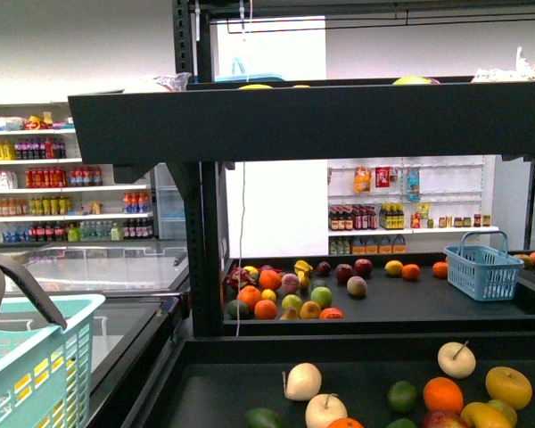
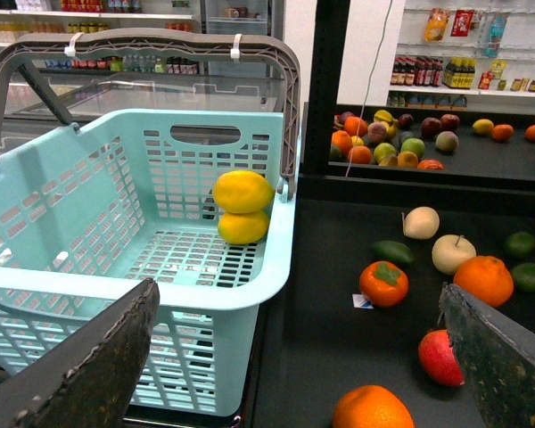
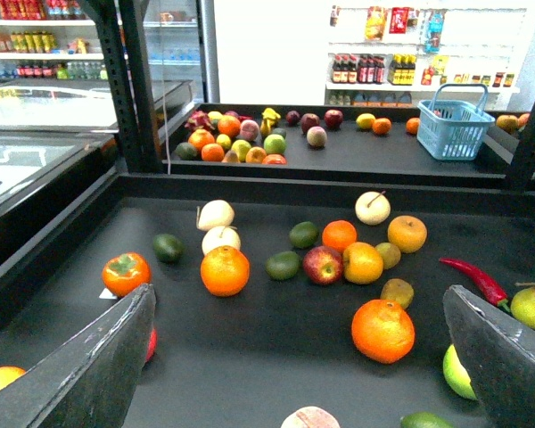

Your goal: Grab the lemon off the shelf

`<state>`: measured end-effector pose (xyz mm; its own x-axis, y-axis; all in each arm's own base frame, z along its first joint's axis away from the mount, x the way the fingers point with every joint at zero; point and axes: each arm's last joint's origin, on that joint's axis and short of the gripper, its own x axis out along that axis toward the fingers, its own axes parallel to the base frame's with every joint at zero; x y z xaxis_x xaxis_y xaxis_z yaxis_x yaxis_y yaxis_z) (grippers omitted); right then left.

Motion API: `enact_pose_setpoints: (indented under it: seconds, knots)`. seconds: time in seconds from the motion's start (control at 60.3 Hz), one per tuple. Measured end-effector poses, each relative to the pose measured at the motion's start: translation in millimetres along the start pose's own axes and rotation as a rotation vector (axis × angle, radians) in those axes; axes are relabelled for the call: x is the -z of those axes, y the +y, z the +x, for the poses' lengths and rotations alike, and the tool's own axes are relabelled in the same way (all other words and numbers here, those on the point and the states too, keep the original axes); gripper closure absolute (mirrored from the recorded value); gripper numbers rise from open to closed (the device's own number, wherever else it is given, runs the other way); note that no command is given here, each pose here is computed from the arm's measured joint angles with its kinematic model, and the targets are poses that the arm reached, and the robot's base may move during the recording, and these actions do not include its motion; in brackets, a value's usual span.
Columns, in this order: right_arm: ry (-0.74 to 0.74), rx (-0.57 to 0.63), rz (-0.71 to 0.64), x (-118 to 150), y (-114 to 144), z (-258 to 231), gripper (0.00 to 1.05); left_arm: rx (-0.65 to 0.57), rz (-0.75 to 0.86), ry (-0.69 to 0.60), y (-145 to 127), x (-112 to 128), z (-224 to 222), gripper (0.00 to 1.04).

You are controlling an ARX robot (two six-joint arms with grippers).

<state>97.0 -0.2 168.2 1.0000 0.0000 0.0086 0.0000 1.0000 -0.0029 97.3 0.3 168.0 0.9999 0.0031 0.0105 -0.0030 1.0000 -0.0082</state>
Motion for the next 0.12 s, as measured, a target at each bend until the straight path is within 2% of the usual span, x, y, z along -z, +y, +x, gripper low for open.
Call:
enact_pose_setpoints:
  seconds: [0.116]
  knots:
    - [0.0,0.0,0.0,0.0,0.0,0.0,0.07,0.0,0.0,0.0,0.0,0.0,0.0,0.08]
